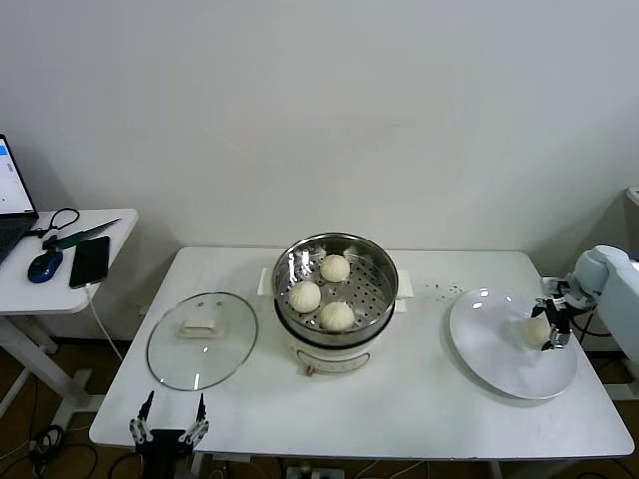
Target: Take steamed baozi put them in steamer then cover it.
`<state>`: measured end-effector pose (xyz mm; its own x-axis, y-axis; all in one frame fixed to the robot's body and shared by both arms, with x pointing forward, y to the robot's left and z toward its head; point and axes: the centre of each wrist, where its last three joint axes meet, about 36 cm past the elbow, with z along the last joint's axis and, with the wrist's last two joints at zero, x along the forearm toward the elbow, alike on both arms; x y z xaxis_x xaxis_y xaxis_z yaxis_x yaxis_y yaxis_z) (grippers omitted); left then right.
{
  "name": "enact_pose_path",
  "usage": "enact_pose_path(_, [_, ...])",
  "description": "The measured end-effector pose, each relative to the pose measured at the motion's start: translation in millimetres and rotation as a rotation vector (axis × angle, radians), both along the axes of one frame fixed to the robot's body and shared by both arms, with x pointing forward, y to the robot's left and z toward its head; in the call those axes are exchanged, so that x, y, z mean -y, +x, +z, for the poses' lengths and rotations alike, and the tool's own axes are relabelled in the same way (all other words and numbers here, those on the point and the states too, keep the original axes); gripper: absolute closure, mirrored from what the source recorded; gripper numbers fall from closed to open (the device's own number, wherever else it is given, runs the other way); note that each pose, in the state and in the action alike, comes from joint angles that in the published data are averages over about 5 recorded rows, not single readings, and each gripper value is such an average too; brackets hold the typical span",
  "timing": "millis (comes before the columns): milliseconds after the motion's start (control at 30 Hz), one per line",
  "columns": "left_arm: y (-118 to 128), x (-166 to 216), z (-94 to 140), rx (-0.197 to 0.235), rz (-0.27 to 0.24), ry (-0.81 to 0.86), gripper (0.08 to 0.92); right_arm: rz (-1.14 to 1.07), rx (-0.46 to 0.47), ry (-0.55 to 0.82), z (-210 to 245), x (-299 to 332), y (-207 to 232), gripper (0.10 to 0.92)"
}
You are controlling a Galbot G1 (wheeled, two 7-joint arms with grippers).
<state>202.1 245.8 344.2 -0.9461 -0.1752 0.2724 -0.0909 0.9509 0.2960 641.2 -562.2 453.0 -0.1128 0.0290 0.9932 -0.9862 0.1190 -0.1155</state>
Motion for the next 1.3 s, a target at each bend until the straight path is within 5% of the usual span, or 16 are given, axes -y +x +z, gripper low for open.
enact_pose_path(633, [-4,5,-2,0.003,-0.007,-0.005,0.177,0.0,0.009,0.014,29,-2,13,0.309])
enact_pose_path(1300, [-2,14,0,0.039,-0.047,-0.05,0.177,0.139,0.19,0.192,224,-167,85,0.31])
